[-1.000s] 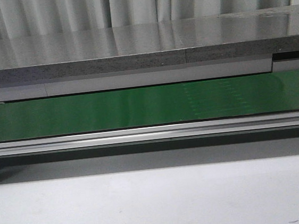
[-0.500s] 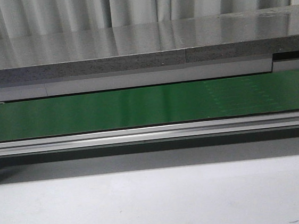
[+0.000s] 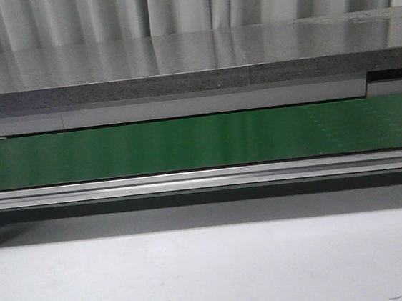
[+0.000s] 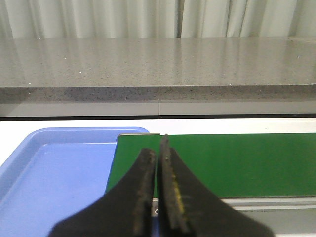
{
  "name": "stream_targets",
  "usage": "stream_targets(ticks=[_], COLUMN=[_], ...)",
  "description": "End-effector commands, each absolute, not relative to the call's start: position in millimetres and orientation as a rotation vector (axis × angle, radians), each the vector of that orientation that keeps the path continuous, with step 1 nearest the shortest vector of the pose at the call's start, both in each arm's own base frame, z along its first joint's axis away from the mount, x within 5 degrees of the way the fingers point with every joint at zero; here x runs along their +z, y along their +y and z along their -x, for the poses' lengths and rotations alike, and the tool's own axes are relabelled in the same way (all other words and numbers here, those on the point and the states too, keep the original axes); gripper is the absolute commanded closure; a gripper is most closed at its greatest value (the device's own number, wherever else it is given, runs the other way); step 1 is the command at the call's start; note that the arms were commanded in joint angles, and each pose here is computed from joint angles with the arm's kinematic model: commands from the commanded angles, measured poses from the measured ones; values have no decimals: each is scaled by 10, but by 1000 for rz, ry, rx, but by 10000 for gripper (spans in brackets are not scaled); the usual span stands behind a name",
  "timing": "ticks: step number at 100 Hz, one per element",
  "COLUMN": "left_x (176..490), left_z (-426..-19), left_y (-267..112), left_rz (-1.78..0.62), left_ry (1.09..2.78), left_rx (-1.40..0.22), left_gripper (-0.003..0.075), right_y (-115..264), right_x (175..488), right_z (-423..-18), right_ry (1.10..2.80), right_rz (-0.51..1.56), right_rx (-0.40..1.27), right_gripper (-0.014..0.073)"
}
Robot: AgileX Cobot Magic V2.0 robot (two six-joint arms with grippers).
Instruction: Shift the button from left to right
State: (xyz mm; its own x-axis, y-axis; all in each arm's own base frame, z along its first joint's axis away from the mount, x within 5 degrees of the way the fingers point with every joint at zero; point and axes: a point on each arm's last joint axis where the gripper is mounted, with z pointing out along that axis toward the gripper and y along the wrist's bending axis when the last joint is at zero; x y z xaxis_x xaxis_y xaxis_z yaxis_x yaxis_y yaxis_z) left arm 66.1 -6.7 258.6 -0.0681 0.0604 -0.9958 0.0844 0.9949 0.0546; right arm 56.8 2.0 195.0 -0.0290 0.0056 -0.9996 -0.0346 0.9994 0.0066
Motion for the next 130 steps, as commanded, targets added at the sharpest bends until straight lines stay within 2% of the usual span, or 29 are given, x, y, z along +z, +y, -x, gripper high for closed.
stream_targets(ticks=[1, 40, 51, 80, 130], left_x=[2758, 2751, 2711, 2439, 2065], left_z=[-661, -663, -671, -663, -540], left_y=[-53, -53, -46, -21, -18], left_rz=[-88, -88, -119, -95, -87], left_ry=[1538, 1540, 1546, 1582, 1471], left_rx=[-15, -15, 28, 43, 42], left_gripper=[715, 715, 715, 715, 715], right_y=[19, 19, 19, 19, 19], right_x=[2035, 2035, 2035, 2035, 2035], right_z=[-556, -556, -556, -556, -556], right_ry=[1499, 1499, 1499, 1499, 1499], right_rz=[30, 30, 30, 30, 30], right_rx=[24, 24, 24, 24, 24], right_gripper=[662, 662, 662, 662, 662])
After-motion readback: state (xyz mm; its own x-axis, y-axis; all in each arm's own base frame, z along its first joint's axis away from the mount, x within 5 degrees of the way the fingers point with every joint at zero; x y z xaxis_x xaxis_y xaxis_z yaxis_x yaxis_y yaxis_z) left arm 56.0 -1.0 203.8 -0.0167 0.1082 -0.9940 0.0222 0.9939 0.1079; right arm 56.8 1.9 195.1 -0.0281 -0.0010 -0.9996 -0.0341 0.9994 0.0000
